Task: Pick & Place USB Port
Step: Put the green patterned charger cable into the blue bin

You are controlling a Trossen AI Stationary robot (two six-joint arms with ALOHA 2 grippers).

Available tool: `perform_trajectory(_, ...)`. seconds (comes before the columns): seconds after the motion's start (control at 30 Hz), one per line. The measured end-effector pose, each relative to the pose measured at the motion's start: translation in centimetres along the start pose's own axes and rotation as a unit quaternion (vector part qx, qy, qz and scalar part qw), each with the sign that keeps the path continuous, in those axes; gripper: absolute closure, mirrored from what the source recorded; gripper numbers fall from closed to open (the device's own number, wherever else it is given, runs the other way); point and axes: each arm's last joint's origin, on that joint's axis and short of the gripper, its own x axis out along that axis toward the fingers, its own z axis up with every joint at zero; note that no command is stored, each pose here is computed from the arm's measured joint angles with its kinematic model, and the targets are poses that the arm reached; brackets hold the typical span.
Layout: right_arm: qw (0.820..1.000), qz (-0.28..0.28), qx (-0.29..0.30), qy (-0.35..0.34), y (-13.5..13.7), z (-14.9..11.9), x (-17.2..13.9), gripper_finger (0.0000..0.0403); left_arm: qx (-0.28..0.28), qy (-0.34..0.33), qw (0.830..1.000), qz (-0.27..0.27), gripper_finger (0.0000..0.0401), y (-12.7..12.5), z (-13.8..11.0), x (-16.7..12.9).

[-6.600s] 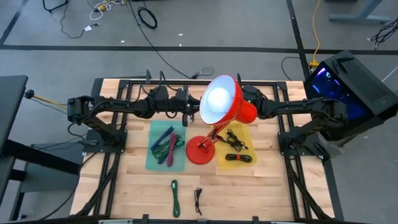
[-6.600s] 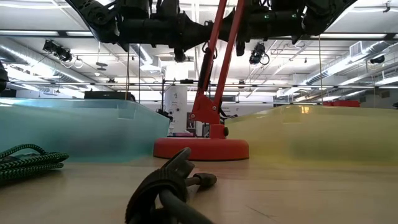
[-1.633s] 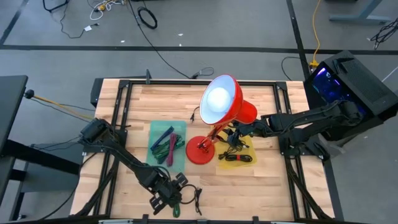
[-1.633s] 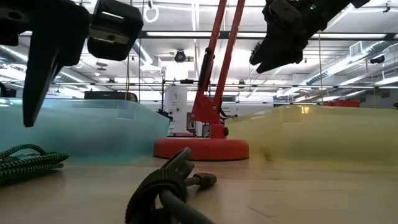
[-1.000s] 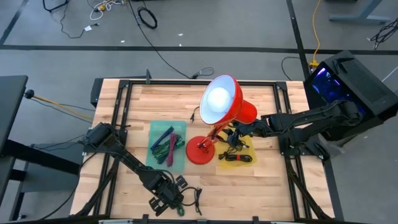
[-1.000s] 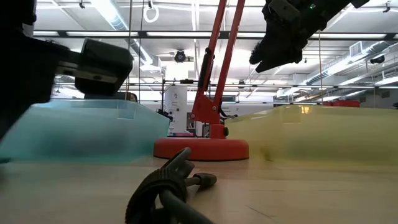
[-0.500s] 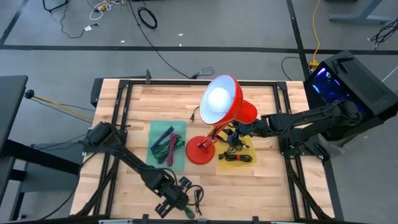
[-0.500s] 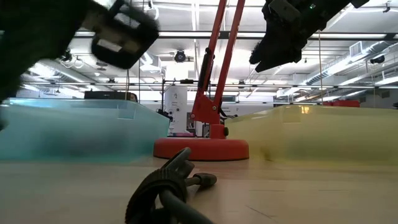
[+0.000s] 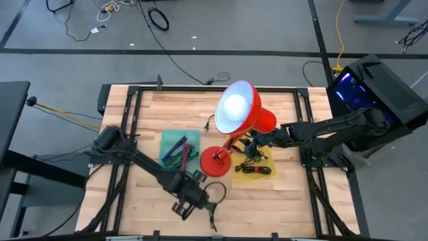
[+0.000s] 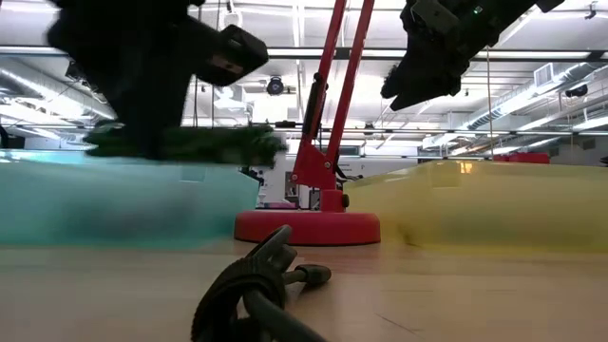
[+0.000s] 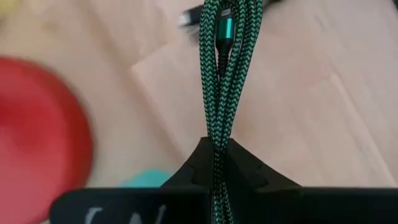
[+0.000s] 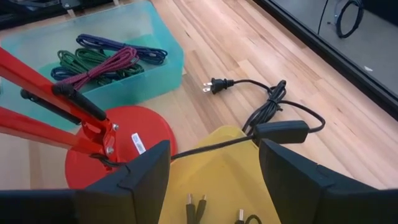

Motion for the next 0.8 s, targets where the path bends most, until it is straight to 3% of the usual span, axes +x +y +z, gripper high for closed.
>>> perform_trajectory(0.27, 1.0, -0.004, -0.006, 0.01, -0.1, -0.2, 0.0, 0.0156, -0.045, -0.072, 0.995, 0.055, 0.0383, 2.7, -0.8, -6.7)
perform_trajectory(0.37, 1.0, -0.004, -0.006, 0.012, -0.1, -0.2, 0.0, 0.0156, -0.107, -0.096, 0.986, 0.083, 0.0383, 3.6, -2.6, -9.1)
perform_trajectory(0.47, 1.0, -0.004, -0.006, 0.012, -0.1, -0.3, 0.0, 0.0156, -0.205, -0.122, 0.965, 0.111, 0.0383, 4.3, -5.5, -10.3)
perform_trajectory(0.63, 1.0, -0.005, -0.008, 0.014, -0.1, -0.3, 0.0, 0.0156, -0.367, -0.155, 0.901, 0.17, 0.0383, 4.5, -11.4, -9.7)
perform_trajectory(0.8, 1.0, -0.005, -0.008, 0.013, -0.1, -0.3, 0.0, 0.0156, -0.528, -0.243, 0.795, 0.174, 0.0384, 4.0, -16.1, -7.7)
